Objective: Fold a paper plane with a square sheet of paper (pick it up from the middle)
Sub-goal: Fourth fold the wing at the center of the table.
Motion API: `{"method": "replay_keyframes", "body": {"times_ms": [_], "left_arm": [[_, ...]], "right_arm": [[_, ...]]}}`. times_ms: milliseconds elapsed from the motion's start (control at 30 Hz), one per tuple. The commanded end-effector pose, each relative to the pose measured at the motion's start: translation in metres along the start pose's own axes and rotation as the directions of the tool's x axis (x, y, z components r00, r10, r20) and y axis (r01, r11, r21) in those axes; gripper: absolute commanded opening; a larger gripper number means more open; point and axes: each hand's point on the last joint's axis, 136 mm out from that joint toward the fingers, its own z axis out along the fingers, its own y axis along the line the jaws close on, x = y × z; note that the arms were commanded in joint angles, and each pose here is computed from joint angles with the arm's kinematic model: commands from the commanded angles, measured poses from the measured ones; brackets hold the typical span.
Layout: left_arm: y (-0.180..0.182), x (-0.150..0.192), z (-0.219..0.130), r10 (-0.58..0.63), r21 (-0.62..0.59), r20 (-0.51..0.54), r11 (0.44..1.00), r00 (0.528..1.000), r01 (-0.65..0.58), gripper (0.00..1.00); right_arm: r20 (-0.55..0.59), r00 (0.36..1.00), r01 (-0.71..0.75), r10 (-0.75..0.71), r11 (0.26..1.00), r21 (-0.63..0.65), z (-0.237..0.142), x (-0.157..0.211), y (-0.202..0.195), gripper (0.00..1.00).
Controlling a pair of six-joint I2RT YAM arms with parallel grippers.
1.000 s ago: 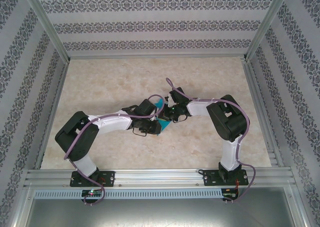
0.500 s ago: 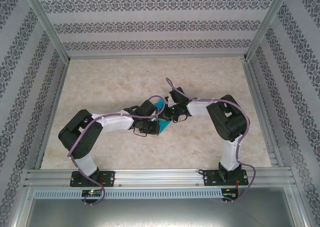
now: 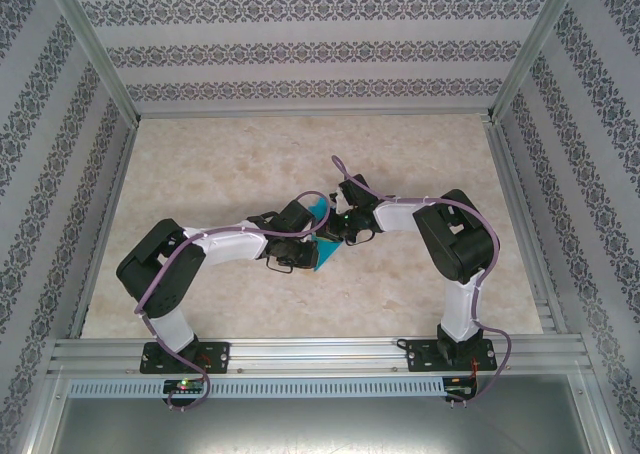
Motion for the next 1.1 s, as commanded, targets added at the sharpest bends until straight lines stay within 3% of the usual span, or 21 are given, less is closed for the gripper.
{"method": "replay_keyframes", "body": {"times_ms": [0,167,367,700,1067], "left_arm": [[-0.007,-0.015,-0.021,0.013,-0.006,0.064,1.0,0.998,-0.013,0.14],[-0.022,-0.03,-0.041,-0.001,0.055,0.159,0.998,0.987,-0.008,0.16],[-0.035,-0.026,-0.031,-0.005,0.136,0.119,0.991,0.993,-0.011,0.16],[-0.024,-0.012,0.0,-0.011,0.142,0.061,0.99,0.998,0.002,0.12],[-0.003,-0.01,0.006,-0.004,0.067,0.067,0.998,0.998,-0.001,0.1]], "right_arm": [[-0.034,0.998,-0.045,0.05,0.991,0.129,0.008,0.015,-0.038,0.05],[-0.038,0.998,-0.047,0.052,0.991,0.123,0.009,0.016,-0.037,0.05],[-0.041,0.998,-0.052,0.057,0.994,0.099,0.01,0.015,-0.033,0.05],[-0.042,0.997,-0.059,0.063,0.995,0.084,0.008,0.015,-0.032,0.05],[-0.045,0.997,-0.059,0.064,0.994,0.09,0.007,0.015,-0.033,0.05]]}}
